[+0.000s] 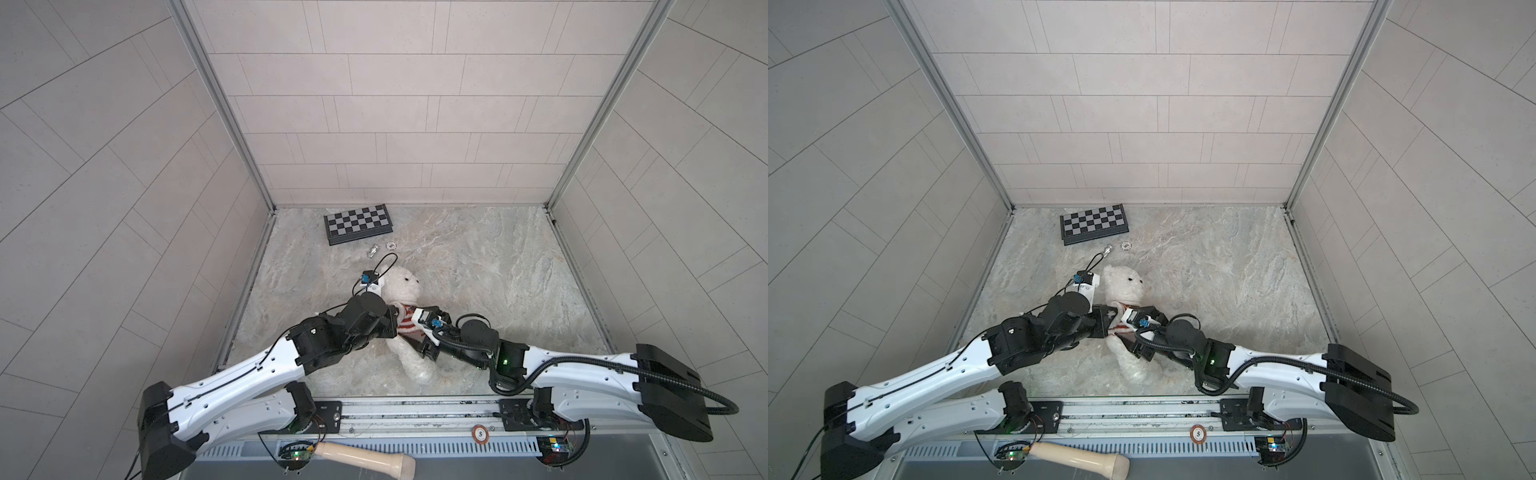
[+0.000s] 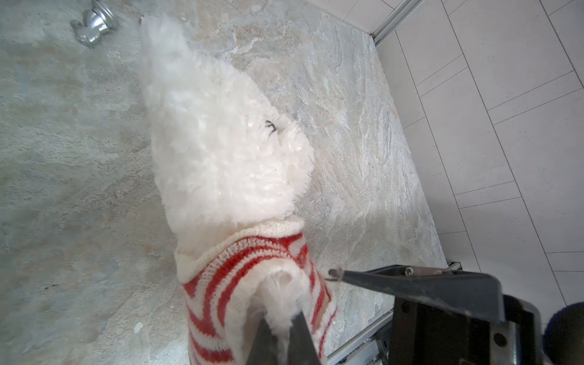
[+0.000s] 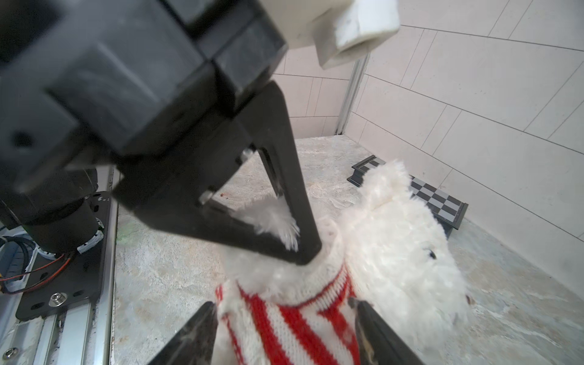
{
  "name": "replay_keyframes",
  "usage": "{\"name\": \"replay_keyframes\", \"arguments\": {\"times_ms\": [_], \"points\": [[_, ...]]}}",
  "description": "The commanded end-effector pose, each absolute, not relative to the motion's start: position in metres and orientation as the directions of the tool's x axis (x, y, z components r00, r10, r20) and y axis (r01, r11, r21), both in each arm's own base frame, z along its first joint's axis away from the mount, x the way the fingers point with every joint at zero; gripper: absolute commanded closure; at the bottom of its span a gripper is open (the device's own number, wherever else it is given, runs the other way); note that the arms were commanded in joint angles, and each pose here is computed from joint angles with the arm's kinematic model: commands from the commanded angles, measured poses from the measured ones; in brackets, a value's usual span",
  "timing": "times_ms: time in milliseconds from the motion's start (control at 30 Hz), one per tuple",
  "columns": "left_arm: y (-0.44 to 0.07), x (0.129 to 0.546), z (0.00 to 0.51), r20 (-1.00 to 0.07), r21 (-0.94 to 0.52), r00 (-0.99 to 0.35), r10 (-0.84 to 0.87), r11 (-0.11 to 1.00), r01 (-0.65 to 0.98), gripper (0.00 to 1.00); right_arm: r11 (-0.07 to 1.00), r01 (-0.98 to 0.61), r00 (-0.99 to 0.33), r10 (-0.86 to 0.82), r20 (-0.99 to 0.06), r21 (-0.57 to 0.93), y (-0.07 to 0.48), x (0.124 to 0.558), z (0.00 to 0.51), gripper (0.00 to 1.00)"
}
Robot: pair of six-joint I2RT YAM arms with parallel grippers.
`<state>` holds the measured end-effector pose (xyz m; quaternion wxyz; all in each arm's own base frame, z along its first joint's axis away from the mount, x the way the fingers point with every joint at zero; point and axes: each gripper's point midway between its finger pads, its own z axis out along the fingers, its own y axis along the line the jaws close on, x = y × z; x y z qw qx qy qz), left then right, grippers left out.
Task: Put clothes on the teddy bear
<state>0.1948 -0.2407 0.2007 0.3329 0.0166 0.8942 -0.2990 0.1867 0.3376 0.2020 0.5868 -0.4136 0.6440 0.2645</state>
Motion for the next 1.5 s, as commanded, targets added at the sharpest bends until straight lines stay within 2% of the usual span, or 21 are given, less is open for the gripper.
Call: {"name": "replay_keyframes", "arguments": {"times_ms": [0,167,367,500,767,900,1067,1133,1233,1267,1300,1367,1467], "points": [[-0.253,0.199,0.22,-0.604,-0.6,-0.762,-0.235,0.763,0.24,1.0,0.512,-0.847,0.075,-0.152,-0.985,-0.144,0.352,0.189,0.224,0.29],[-0.261,0.199,0.222,-0.584,-0.633,-0.774,-0.246,0.735,0.243,1.0,0.533,-0.832,0.085,-0.149,-0.985,-0.152,0.359,0.198,0.216,0.33],[-0.268,0.196,0.226,-0.561,-0.668,-0.786,-0.26,0.703,0.244,1.0,0.557,-0.821,0.081,-0.104,-0.991,-0.126,0.358,0.203,0.212,0.43],[-0.271,0.196,0.229,-0.554,-0.68,-0.789,-0.265,0.692,0.244,1.0,0.564,-0.817,0.089,-0.082,-0.993,-0.12,0.354,0.203,0.213,0.44],[-0.279,0.193,0.228,-0.535,-0.701,-0.806,-0.254,0.666,0.255,1.0,0.579,-0.808,0.083,-0.072,-0.994,-0.109,0.35,0.205,0.206,0.53],[-0.278,0.192,0.229,-0.534,-0.704,-0.807,-0.253,0.661,0.259,1.0,0.589,-0.801,0.081,-0.071,-0.994,-0.107,0.348,0.206,0.203,0.65],[-0.276,0.192,0.233,-0.541,-0.708,-0.799,-0.263,0.655,0.264,0.98,0.594,-0.796,0.095,-0.066,-0.993,-0.116,0.346,0.206,0.208,0.91],[-0.278,0.191,0.235,-0.544,-0.717,-0.796,-0.265,0.641,0.276,0.71,0.599,-0.791,0.102,-0.071,-0.992,-0.124,0.343,0.206,0.208,0.99],[-0.273,0.189,0.239,-0.563,-0.707,-0.785,-0.259,0.642,0.295,0.28,0.615,-0.777,0.112,-0.08,-0.99,-0.137,0.331,0.206,0.21,1.0],[-0.27,0.188,0.24,-0.57,-0.702,-0.781,-0.255,0.645,0.302,0.2,0.624,-0.772,0.101,-0.069,-0.992,-0.122,0.326,0.208,0.212,1.0],[-0.266,0.186,0.242,-0.58,-0.695,-0.776,-0.249,0.647,0.312,0.16,0.628,-0.773,0.085,-0.047,-0.995,-0.096,0.319,0.21,0.215,1.0],[-0.265,0.181,0.248,-0.588,-0.704,-0.775,-0.232,0.619,0.349,0.16,0.594,-0.804,0.027,0.053,-0.998,0.01,0.305,0.214,0.23,1.0],[-0.273,0.168,0.273,-0.583,-0.764,-0.782,-0.221,0.475,0.436,0.16,0.496,-0.855,-0.044,0.227,-0.973,0.154,0.279,0.216,0.276,1.0]]}}
